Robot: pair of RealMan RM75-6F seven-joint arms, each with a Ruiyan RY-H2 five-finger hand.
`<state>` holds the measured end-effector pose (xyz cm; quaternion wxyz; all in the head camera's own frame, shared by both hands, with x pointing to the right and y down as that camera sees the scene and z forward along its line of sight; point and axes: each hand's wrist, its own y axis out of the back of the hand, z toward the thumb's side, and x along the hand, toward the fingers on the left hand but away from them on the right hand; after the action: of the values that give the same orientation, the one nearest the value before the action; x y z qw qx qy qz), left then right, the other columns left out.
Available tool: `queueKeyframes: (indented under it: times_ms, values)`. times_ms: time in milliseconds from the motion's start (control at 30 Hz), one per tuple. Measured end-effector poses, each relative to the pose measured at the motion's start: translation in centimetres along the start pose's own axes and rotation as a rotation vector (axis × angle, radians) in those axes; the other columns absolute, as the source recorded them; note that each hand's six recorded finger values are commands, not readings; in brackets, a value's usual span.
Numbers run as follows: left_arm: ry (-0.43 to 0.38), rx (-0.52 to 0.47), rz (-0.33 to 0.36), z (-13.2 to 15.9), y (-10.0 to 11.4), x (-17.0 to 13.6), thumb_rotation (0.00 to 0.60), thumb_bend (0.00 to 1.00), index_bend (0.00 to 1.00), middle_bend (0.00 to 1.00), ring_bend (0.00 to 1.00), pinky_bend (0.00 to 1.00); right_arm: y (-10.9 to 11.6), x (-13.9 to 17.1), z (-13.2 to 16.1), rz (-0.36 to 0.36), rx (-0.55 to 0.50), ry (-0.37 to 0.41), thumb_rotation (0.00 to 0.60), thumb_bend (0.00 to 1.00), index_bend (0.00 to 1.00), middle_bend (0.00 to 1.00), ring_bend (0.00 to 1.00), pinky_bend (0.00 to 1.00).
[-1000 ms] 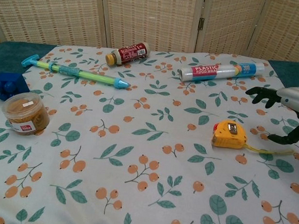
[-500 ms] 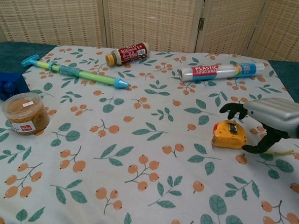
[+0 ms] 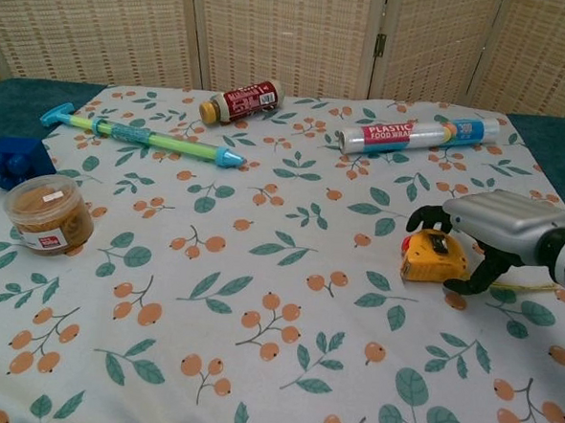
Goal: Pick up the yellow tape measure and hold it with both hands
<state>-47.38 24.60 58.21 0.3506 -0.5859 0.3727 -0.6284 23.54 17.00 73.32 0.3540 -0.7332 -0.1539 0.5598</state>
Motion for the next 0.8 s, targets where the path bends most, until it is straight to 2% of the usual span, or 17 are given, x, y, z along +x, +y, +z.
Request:
queueKeyframes:
  times_ms: [167,333,467,667,800]
  values:
    - [0.002,-0.001,0.003,-0.1,0.0,0.1,0.6,0.15,0.05,0.0,0.01,0.0,0.0,-0.3,0.1,0.0,-0.003,-0.003,0.6,0.35,0.35,0.35,0.3,0.12]
    - [-0.003,-0.023,0.016,0.1,0.2,0.6,0.6,0.16,0.06,0.0,0.02,0.0,0.2,-0.7,0.3,-0.015,-0.015,-0.006,0.6,0.35,0.5,0.47,0.39,0.13]
    - [-0.037,-0.086,0.032,1.4,0.6,1.6,0.6,0.16,0.07,0.02,0.04,0.0,0.9,-0.8,0.9,-0.033,-0.061,0.004,0.6,0.35,0.54,0.5,0.42,0.13]
    - [-0.16,-0.228,0.04,5.5,1.9,4.6,0.6,0.18,0.09,0.04,0.07,0.0,3.1,-1.0,3.1,-0.091,-0.227,0.061,0.6,0.37,0.59,0.51,0.42,0.13]
    - [-0.282,-0.339,0.022,10.1,3.1,7.1,0.6,0.18,0.09,0.05,0.07,0.0,4.6,-1.5,5.4,-0.128,-0.397,0.118,0.6,0.37,0.59,0.51,0.42,0.13]
